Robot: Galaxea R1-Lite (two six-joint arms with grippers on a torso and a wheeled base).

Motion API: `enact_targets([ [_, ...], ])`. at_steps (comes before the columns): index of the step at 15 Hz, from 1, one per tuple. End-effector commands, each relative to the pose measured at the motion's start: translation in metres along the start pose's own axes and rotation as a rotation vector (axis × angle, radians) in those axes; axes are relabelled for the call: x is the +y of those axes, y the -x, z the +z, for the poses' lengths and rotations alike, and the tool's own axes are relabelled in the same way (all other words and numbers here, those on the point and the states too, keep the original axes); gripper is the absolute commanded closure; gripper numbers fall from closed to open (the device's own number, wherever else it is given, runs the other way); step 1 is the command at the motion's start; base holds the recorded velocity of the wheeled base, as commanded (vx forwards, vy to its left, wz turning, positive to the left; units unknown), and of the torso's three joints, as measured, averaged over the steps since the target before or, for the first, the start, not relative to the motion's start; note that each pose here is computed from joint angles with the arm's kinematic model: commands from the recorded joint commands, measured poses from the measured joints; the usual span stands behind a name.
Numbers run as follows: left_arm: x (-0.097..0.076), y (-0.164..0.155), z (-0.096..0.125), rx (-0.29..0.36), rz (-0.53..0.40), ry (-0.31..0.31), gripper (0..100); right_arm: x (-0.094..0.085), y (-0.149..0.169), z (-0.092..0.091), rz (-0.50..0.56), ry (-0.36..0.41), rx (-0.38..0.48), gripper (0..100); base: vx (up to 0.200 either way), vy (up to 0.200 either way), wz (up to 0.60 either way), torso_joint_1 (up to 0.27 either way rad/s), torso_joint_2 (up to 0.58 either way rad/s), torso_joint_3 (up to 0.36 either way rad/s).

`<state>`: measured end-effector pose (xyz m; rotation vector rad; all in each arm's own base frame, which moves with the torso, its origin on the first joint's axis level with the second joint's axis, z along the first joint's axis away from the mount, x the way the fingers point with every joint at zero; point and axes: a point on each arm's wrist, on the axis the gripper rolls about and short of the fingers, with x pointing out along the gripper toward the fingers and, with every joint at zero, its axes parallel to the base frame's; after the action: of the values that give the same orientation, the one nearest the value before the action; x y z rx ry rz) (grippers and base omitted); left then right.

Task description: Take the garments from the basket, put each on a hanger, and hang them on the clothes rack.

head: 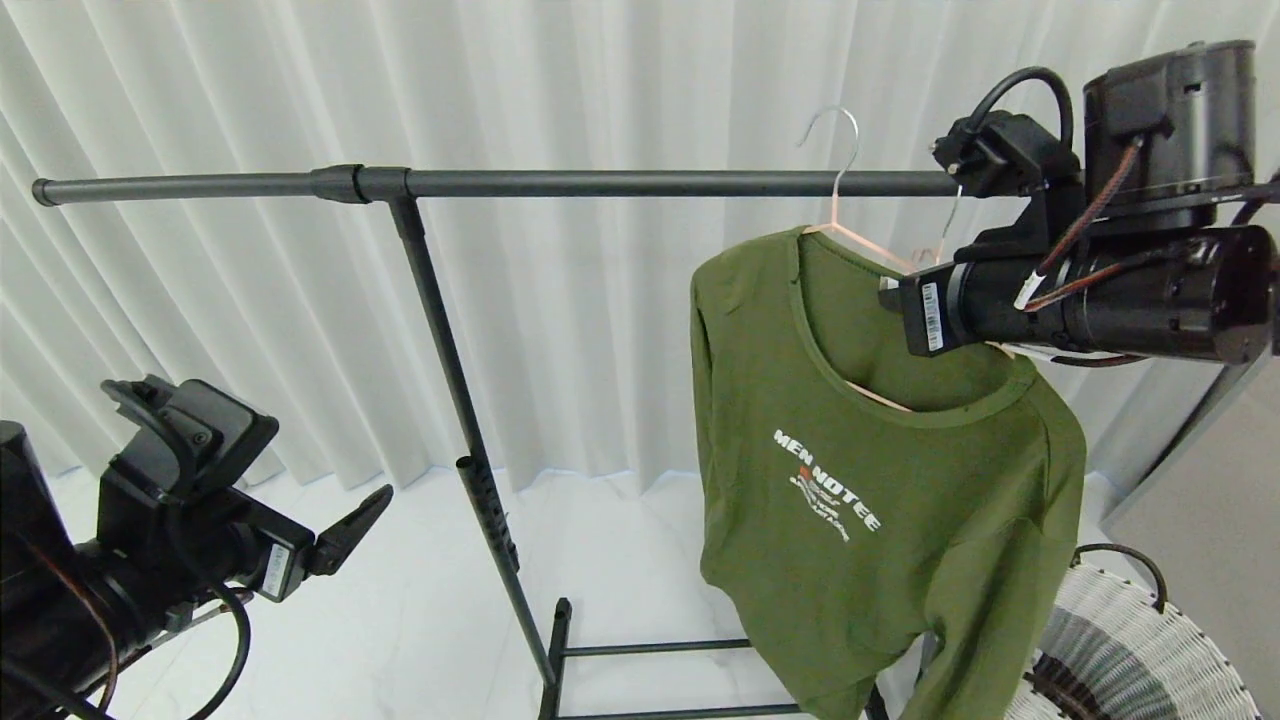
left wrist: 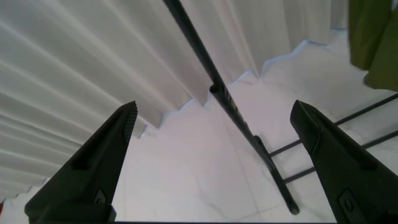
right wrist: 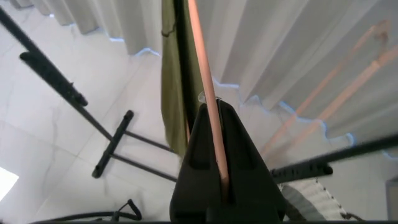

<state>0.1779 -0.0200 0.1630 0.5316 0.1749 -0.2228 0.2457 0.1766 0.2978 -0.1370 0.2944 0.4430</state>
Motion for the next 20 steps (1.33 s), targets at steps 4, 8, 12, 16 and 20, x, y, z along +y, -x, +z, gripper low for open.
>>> enact_targets([
  [4, -0.007, 0.001, 0.005, -0.027, -0.035, -0.01, 0, -0.003, -0.024, -0.003, -0.021, -0.002, 0.023, 100, 0.05, 0.0, 0.0, -0.001, 0.0, -0.002],
  [8, -0.006, 0.002, 0.005, -0.03, -0.03, -0.008, 0, -0.007, -0.048, -0.006, -0.042, -0.006, 0.041, 100, 0.0, 0.0, 0.0, 0.0, 0.0, 0.0],
  [12, -0.007, 0.003, 0.002, -0.022, -0.035, -0.009, 0, -0.012, -0.072, -0.01, -0.067, -0.011, 0.058, 100, 0.0, 0.0, 0.0, 0.0, 0.0, 0.0],
  [16, -0.01, 0.009, -0.002, -0.013, -0.04, -0.007, 0, -0.011, -0.085, -0.012, -0.068, -0.012, 0.046, 100, 0.0, 0.0, 0.0, 0.0, 0.0, 0.0],
  [20, -0.011, 0.009, -0.003, -0.011, -0.043, -0.008, 0, -0.011, -0.087, -0.013, -0.068, -0.01, 0.05, 100, 0.0, 0.0, 0.0, 0.0, 0.0, 0.0],
])
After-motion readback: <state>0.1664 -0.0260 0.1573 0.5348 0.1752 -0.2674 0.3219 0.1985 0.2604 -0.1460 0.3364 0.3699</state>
